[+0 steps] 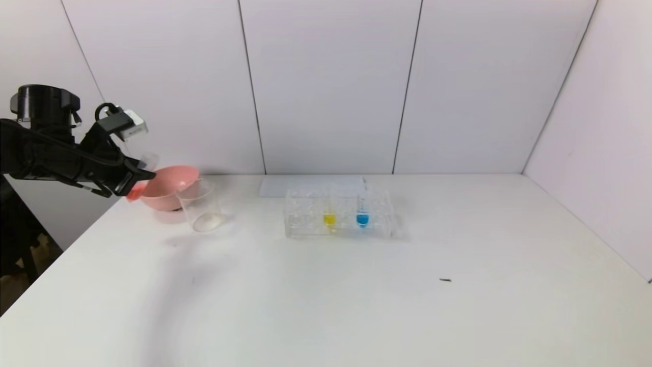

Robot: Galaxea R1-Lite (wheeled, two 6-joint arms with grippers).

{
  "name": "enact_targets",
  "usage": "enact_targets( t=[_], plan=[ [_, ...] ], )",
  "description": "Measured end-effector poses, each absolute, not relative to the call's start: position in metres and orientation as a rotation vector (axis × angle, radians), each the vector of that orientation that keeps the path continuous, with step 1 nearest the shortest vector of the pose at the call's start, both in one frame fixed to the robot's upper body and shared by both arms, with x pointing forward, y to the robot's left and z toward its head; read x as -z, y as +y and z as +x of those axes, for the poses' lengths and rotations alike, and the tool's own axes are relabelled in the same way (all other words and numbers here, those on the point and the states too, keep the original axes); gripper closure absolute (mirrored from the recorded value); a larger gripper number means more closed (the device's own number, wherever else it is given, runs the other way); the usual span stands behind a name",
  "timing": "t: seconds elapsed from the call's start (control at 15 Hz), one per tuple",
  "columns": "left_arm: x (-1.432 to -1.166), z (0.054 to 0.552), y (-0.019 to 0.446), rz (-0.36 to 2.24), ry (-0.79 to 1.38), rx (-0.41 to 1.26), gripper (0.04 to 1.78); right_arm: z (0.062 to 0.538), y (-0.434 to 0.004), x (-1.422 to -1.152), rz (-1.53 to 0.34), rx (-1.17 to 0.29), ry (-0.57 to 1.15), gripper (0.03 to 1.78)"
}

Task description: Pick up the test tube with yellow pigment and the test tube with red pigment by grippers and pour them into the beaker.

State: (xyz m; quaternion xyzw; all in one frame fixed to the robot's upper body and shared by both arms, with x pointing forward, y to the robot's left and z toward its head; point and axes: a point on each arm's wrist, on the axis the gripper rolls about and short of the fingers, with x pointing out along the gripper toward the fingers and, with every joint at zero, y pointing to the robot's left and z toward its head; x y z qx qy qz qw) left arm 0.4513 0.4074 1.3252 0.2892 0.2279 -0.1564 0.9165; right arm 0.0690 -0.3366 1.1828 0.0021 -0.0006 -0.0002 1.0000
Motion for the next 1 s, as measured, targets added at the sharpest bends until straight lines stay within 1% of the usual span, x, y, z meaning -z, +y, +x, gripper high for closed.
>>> enact_targets(
  t=[0.2, 0.47, 0.67, 1.0],
  plan=[
    [-1.327, 0.448, 0.408, 0.622, 0.493, 0.342, 1.38, 0.069, -0.337, -1.183, 0.004, 0.0, -0.002, 0.11],
    [-1.336, 0.443, 0.406, 0.644, 0.557, 0.389, 1.38, 0.069, -0.337, -1.183, 0.005, 0.0, -0.002, 0.11],
    [-1.343, 0.444, 0.406, 0.691, 0.566, 0.415, 1.38, 0.069, -0.337, -1.183, 0.005, 0.0, -0.002, 0.11],
    [-1.349, 0.448, 0.409, 0.738, 0.581, 0.44, 1.38, 0.069, -0.337, -1.183, 0.004, 0.001, -0.002, 0.11]
  ],
)
